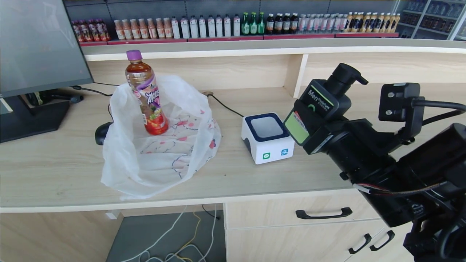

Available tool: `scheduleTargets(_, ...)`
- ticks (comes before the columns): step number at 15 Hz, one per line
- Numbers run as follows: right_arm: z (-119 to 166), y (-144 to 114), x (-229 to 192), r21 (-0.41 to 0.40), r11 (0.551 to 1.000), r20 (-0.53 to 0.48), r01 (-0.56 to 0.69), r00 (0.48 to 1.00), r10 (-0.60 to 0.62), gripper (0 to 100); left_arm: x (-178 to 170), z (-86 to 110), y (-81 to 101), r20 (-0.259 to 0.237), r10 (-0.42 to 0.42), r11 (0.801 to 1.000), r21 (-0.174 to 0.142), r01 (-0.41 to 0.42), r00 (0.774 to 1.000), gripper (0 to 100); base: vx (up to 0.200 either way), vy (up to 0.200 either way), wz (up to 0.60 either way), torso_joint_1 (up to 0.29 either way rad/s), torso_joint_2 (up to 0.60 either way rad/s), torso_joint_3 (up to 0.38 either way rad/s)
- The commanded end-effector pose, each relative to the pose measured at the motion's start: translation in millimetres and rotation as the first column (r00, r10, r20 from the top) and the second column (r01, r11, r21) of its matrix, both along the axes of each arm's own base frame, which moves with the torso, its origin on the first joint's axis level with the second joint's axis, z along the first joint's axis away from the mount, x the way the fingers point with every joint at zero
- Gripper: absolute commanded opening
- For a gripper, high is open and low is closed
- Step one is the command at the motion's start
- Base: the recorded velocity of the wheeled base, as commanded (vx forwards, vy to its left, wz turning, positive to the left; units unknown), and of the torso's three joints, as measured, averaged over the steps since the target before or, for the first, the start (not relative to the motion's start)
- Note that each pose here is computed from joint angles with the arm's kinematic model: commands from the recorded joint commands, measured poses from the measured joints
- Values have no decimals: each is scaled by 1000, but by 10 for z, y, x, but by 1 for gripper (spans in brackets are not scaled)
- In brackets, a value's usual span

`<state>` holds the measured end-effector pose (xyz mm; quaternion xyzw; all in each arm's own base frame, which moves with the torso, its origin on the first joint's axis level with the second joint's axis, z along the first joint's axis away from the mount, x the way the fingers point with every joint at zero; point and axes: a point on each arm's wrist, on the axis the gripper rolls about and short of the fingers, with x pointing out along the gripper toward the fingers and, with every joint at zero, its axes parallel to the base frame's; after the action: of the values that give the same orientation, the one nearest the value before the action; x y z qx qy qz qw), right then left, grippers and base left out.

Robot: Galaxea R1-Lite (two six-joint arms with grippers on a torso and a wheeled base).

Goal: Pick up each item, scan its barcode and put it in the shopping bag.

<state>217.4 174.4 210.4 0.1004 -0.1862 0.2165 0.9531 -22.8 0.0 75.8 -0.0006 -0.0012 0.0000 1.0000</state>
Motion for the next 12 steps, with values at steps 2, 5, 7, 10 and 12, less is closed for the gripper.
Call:
scheduleTargets(2, 19, -12, -16, 5, 1000, 6, 0, 1000, 0, 0, 0, 0, 0, 1, 0, 1000, 1, 0, 1000, 100, 0, 200, 0, 7, 0, 2)
scheduleTargets(5, 53, -28, -36, 12, 1000, 15, 0, 1000, 0, 0, 0, 0, 0, 1, 0, 1000, 3, 0, 1000, 100, 0, 67, 0, 1, -1, 2)
scheduleTargets(7, 75, -24, -30, 16, 1000, 23, 1, 1000, -1, 0, 0, 0, 0, 1, 0, 1000, 3, 0, 1000, 100, 0, 0, 0, 0, 0, 0)
scheduleTargets(10, 74, -8, -6, 21, 1000, 22, -1, 1000, 1, 0, 0, 0, 0, 1, 0, 1000, 3, 0, 1000, 100, 0, 0, 0, 0, 0, 0)
scheduleTargets(12, 79, 27, 43, 41, 999, 19, -8, 1000, 8, 0, 0, 0, 0, 1, 0, 1000, 3, 0, 1000, 100, 0, 0, 0, 0, 0, 0)
